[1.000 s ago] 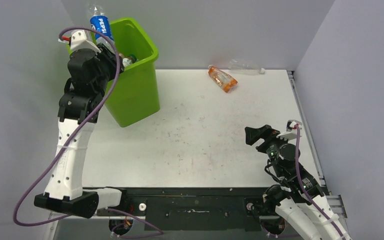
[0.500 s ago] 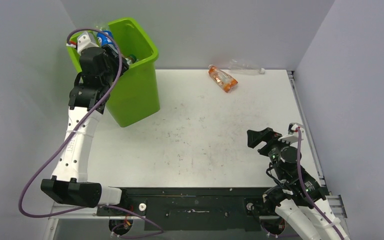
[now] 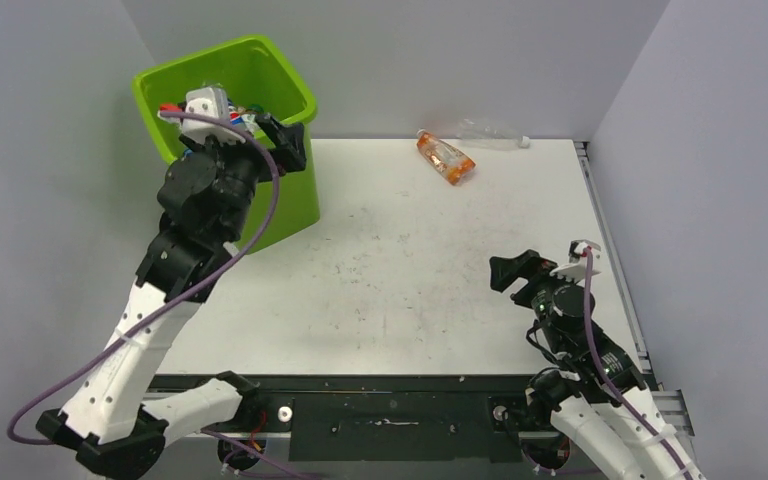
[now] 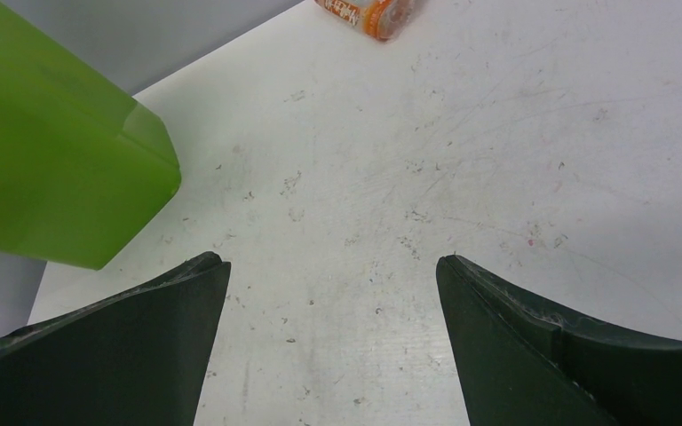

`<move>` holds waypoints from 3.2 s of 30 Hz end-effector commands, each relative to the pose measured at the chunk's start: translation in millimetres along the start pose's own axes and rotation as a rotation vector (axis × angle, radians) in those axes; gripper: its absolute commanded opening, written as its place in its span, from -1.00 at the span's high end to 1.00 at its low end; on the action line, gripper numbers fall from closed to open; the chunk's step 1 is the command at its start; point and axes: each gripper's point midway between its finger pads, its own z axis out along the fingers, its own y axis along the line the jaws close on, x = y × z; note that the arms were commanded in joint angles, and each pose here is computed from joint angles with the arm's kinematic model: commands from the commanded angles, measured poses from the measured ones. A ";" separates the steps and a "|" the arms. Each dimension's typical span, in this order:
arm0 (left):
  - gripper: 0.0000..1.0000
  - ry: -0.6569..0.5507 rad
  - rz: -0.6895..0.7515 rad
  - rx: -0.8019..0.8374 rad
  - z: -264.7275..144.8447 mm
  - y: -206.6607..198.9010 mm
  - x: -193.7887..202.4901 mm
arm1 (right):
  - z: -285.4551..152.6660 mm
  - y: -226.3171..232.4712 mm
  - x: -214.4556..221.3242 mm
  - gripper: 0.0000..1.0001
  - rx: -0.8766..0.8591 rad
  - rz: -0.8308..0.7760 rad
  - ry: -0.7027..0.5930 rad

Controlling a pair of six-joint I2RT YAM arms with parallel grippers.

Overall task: Put the plastic bottles in the bin
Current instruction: Place the plastic bottle in the trash bin, then pick up the plastic bottle from the corner of the board.

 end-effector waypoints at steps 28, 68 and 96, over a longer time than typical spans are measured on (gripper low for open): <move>-0.95 0.131 0.084 0.547 -148.6 1.3 181.0 | 228.8 47.5 -42.7 -0.79 0.080 -0.219 -0.084; -0.95 0.168 0.173 0.495 -136.5 12.3 204.7 | 464.0 -11.2 28.6 -0.79 -0.088 -0.395 0.188; -0.95 0.167 0.157 0.501 -139.4 11.4 201.1 | 435.6 8.9 85.8 -0.33 -0.059 -0.440 0.272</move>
